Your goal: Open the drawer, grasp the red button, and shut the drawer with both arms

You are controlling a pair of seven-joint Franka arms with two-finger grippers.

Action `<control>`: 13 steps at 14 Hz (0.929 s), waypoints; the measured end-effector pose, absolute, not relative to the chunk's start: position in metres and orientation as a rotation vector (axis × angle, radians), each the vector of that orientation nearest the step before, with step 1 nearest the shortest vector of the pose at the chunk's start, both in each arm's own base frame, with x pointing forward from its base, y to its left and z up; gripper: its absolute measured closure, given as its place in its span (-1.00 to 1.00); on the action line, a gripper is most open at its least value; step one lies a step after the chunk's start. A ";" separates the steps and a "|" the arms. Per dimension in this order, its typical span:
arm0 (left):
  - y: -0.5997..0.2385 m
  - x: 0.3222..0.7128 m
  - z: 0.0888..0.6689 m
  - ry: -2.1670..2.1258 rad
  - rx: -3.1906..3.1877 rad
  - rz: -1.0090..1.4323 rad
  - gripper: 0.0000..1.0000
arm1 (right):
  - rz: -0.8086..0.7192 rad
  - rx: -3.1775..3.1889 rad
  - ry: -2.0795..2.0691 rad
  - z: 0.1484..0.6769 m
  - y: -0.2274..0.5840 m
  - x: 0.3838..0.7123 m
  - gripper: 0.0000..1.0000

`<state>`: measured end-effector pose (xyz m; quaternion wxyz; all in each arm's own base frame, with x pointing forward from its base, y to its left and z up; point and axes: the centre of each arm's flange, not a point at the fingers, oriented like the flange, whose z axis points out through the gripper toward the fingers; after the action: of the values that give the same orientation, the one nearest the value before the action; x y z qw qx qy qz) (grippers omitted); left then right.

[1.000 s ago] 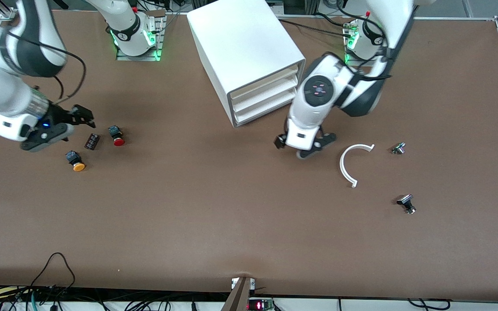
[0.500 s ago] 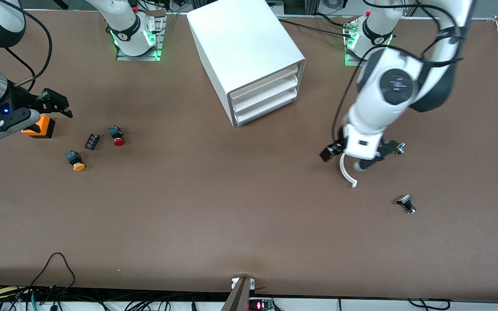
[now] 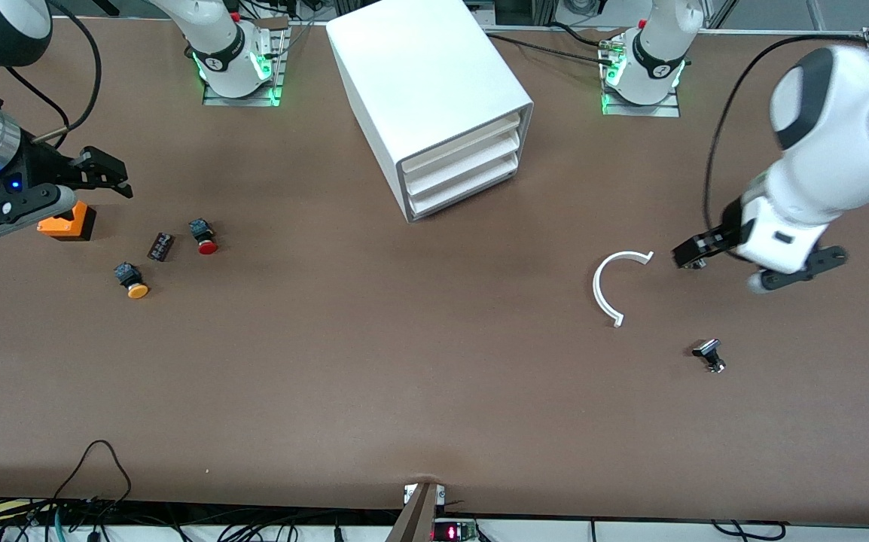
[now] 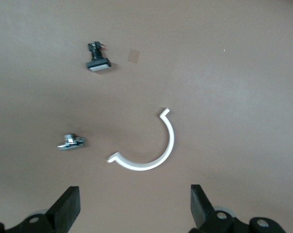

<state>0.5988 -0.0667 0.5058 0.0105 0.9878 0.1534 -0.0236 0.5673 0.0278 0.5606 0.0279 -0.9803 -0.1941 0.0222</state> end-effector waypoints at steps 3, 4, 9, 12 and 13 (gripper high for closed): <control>-0.053 0.592 0.540 0.284 3.107 -0.089 -1.00 | 0.045 -3.030 -0.598 0.571 0.027 0.568 -1.00; -0.052 0.586 0.549 0.207 3.113 -0.099 -1.00 | 0.039 -3.033 -0.596 0.573 0.026 0.569 -1.00; -0.044 0.560 0.586 -0.028 3.121 -0.165 -1.00 | 0.010 -3.049 -0.576 0.583 0.017 0.573 -0.99; -0.043 0.559 0.595 -0.042 3.120 -0.156 -1.00 | 0.032 -3.076 -0.591 0.581 0.016 0.573 -1.00; -0.043 0.559 0.595 -0.045 3.120 -0.157 -1.00 | 0.036 -3.084 -0.599 0.581 0.017 0.573 -1.00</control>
<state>0.5590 -0.0432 0.5946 0.0086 0.9986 -0.0145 -0.0504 0.5728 0.0172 0.5807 -0.0003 -0.9816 -0.1906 0.0114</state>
